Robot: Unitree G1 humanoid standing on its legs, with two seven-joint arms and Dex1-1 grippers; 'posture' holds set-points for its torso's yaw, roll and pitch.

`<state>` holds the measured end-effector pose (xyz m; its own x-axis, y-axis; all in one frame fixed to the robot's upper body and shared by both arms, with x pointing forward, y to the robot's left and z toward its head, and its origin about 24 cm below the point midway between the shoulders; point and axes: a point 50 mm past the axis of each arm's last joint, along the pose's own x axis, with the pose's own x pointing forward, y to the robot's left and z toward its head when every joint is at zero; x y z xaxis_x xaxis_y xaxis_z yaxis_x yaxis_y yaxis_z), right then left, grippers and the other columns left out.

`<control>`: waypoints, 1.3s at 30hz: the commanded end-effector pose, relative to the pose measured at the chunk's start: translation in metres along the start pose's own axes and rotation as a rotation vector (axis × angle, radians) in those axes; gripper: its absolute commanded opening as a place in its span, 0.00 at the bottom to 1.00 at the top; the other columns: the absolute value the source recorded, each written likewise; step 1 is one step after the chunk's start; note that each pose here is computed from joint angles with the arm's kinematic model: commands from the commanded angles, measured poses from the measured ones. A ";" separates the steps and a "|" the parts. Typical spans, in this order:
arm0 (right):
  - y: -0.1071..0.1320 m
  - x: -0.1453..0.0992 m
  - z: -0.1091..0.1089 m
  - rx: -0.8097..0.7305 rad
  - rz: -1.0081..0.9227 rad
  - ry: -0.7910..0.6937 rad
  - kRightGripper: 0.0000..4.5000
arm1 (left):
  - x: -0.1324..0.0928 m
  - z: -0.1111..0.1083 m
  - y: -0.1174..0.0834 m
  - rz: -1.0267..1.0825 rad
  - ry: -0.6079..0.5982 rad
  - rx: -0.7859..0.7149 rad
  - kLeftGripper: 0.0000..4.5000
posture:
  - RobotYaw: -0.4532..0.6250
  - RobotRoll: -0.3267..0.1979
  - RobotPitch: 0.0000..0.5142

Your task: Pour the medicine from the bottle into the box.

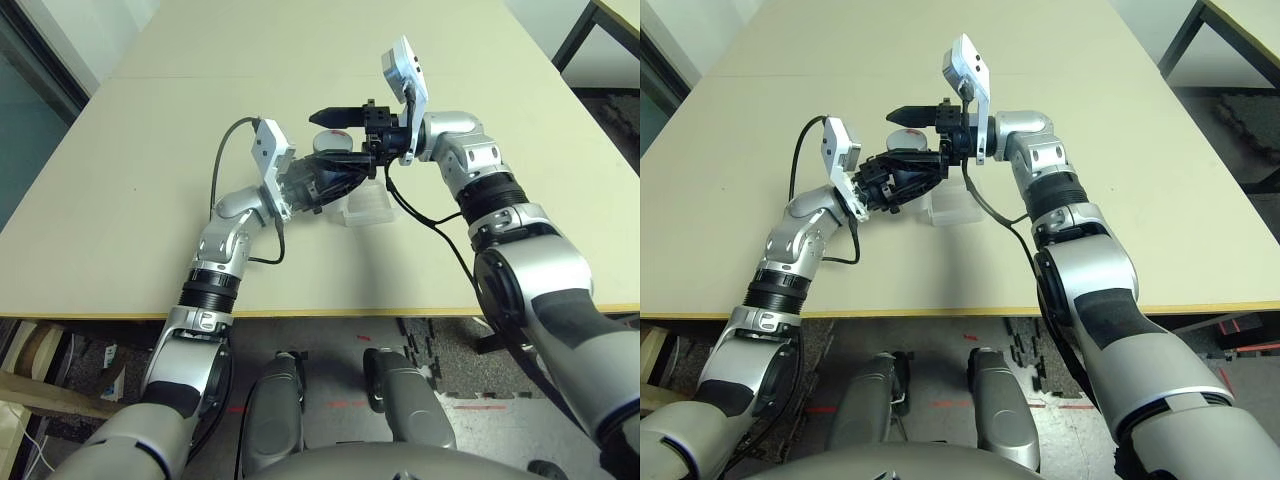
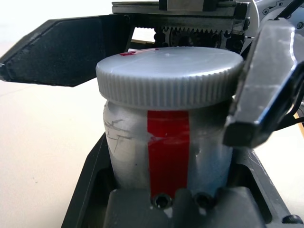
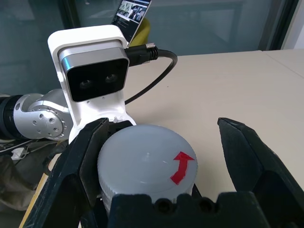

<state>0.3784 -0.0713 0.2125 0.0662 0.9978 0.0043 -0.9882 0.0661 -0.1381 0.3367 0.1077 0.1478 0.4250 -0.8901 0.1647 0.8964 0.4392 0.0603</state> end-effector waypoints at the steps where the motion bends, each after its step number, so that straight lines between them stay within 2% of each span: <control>1: -0.011 -0.026 0.001 0.005 -0.135 0.023 1.00 | 0.001 0.001 -0.006 -0.044 -0.007 0.018 0.58 | 0.28 0.62 0.29; 15: -0.015 -0.074 -0.003 0.018 -0.232 0.077 1.00 | 0.001 0.001 -0.004 -0.036 -0.008 0.017 0.58 | 0.28 0.62 0.30; 24: -0.014 -0.095 -0.004 0.031 -0.258 0.096 1.00 | 0.001 0.001 -0.004 -0.038 -0.008 0.017 0.58 | 0.28 0.62 0.30; 31: -0.008 -0.096 0.001 0.045 -0.150 0.071 1.00 | 0.000 0.002 -0.003 -0.034 -0.006 0.019 0.58 | 0.28 0.62 0.30; 39: 0.002 -0.068 0.011 0.051 0.012 0.001 1.00 | 0.001 0.002 -0.003 -0.042 -0.006 0.018 0.58 | 0.28 0.62 0.29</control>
<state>0.3726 -0.1436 0.2200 0.0854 0.9963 -0.0117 -0.9931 0.0842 -0.0818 0.3352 0.1062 0.1476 0.3994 -0.9016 0.1664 0.9073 0.4147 0.0693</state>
